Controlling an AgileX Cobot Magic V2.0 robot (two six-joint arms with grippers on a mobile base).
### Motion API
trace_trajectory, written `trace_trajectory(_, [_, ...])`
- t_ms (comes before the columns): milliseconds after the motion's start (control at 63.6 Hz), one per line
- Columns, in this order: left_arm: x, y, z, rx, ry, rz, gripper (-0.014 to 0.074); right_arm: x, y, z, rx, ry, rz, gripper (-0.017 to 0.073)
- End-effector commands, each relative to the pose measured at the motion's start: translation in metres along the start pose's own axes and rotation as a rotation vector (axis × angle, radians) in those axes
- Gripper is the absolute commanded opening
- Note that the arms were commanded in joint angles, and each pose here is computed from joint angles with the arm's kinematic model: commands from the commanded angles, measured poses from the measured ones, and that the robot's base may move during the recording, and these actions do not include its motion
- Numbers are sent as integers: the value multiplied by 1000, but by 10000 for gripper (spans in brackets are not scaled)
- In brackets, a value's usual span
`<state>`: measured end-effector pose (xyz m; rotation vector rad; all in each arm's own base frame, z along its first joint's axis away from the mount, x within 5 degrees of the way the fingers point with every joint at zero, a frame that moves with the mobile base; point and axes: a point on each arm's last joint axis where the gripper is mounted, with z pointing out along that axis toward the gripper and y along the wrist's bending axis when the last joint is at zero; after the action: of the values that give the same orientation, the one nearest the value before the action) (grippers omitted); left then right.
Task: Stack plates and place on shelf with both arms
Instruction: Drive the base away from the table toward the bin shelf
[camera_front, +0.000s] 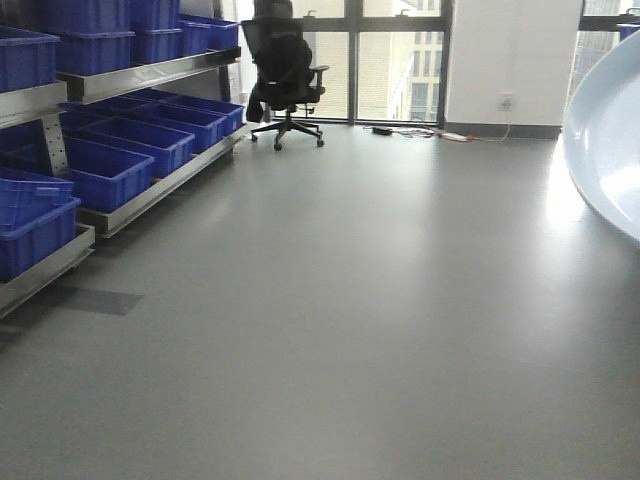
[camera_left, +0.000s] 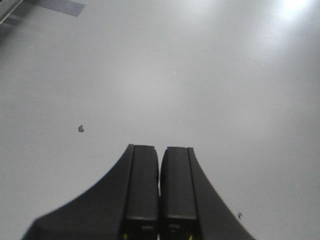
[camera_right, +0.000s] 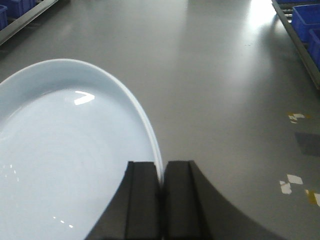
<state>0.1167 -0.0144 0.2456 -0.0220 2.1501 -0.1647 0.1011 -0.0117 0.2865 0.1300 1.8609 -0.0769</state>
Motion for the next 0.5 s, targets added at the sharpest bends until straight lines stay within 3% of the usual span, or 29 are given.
trace_trajectory(0, [-15, -2, -5, 13, -97, -14, 83, -18, 1, -4, -15, -121, -8, 29])
trace_trajectory(487, [-15, -2, -5, 13, -97, -14, 83, -18, 1, -4, -16, -120, -8, 29])
